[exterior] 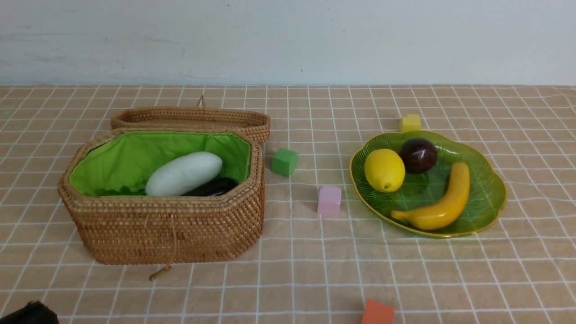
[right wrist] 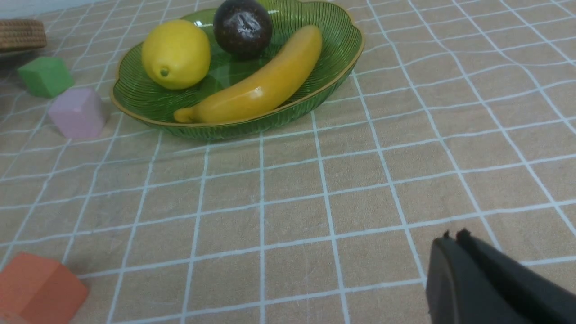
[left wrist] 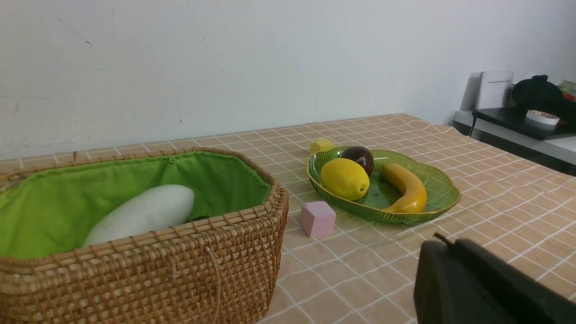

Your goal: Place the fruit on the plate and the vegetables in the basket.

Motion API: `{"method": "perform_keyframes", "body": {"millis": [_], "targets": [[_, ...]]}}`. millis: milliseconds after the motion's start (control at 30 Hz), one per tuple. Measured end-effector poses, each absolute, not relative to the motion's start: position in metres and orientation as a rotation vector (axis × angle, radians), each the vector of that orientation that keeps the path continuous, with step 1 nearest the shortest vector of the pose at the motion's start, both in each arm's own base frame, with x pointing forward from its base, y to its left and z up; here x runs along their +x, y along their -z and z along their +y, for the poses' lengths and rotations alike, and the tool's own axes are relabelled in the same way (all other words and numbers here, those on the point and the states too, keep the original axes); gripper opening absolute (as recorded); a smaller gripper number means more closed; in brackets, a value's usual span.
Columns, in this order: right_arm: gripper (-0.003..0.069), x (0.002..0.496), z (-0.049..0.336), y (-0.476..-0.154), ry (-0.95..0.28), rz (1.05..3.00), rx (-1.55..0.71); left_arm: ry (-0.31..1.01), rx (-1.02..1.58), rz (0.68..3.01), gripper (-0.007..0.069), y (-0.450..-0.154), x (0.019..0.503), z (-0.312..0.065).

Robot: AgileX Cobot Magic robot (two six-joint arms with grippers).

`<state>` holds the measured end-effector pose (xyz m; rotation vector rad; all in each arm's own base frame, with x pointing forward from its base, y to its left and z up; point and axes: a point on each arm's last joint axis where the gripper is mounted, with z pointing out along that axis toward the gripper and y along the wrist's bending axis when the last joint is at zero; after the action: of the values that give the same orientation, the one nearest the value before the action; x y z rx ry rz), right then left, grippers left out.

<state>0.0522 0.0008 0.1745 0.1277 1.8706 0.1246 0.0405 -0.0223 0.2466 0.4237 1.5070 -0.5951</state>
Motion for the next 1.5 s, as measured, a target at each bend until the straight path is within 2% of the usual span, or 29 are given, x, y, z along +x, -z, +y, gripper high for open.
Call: {"method": "perform_keyframes", "body": {"millis": [267,367,433,600,700,733,833,1000,1500], "targets": [[0.0001,0.052,0.001,-0.174,-0.125,1.871,0.128,0.584,0.431,1.519,0.0018,-0.243,0.041,-0.023],[0.0004,0.052,0.001,-0.175,-0.125,1.870,0.128,0.509,0.410,1.544,0.0015,-0.240,0.042,-0.021],[0.0005,0.052,0.001,-0.175,-0.125,1.870,0.128,0.467,0.319,1.576,-0.0011,-0.239,0.043,-0.018],[0.0009,0.052,0.001,-0.175,-0.125,1.870,0.128,0.310,0.131,1.568,-0.0013,-0.236,0.046,-0.013],[0.0012,0.052,0.001,-0.175,-0.125,1.870,0.128,0.253,0.041,1.565,-0.0013,-0.226,0.050,-0.010],[0.0015,0.052,0.001,-0.175,-0.125,1.870,0.128,0.236,-0.004,1.590,-0.0013,-0.214,0.053,-0.008],[0.0016,0.052,0.001,-0.175,-0.125,1.870,0.128,0.243,-0.047,1.690,-0.0013,-0.190,0.055,-0.008],[0.0017,0.052,0.001,-0.175,-0.125,1.870,0.128,0.276,-0.130,1.877,-0.0013,-0.170,0.052,-0.007],[0.0033,0.052,0.001,-0.175,-0.125,1.870,0.128,0.315,-0.191,1.886,-0.0013,-0.169,0.052,-0.007]]}}
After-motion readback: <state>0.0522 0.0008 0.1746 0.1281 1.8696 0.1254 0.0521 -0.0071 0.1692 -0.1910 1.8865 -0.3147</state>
